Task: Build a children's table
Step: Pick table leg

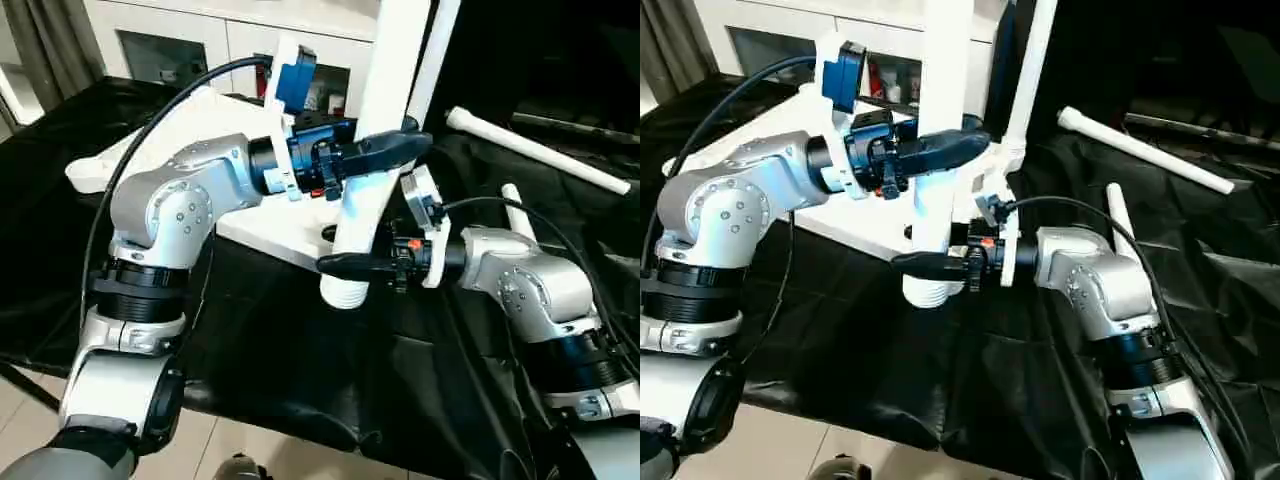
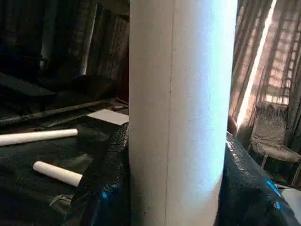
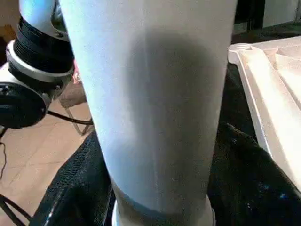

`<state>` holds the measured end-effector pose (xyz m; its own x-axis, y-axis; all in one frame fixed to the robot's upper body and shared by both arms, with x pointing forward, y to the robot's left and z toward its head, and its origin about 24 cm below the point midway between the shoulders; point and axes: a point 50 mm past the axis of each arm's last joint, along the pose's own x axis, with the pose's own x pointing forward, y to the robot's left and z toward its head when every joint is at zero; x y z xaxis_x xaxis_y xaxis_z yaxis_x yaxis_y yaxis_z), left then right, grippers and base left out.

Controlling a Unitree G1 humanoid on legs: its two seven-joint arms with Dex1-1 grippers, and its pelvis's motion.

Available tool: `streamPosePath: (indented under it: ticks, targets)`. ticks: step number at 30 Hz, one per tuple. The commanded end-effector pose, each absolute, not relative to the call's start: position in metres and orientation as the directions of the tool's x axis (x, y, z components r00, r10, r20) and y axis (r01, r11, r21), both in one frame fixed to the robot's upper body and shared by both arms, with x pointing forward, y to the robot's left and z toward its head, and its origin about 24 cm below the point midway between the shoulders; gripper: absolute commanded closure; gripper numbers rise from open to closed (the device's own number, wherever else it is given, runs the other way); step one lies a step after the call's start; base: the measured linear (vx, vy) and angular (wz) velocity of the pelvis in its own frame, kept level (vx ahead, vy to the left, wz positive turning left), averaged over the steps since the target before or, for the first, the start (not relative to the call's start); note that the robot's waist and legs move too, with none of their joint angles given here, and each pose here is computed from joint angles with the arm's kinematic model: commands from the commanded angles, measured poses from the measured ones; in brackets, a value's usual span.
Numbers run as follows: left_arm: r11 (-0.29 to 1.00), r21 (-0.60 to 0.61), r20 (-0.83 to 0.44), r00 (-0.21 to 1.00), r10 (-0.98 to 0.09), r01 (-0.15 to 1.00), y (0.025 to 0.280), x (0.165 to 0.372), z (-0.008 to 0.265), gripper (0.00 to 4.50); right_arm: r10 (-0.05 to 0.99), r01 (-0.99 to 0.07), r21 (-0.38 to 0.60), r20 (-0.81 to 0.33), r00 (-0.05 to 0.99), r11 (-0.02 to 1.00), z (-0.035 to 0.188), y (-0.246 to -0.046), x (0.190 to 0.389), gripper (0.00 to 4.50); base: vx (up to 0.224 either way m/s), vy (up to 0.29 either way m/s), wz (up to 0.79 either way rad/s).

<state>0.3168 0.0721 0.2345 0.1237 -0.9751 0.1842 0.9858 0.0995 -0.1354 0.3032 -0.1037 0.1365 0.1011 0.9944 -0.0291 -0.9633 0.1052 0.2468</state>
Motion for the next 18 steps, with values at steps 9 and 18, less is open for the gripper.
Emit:
streamPosePath:
  ticks: [9,18]
  targets:
    - [0.093,-0.112,0.180,0.112,-0.977,0.989,0.0694,0.3158,0.2365,2.70,0.996,-0.971,0.222,-0.004,0.090,0.089,0.1487,-0.1049,0.3053,1.46,0.000,0.000,0.00]
    - [0.092,-0.112,0.172,0.110,-0.979,0.989,0.0697,0.3153,0.2353,2.70,0.995,-0.971,0.221,-0.001,0.095,0.093,0.1497,-0.1059,0.3058,1.46,0.000,0.000,0.00]
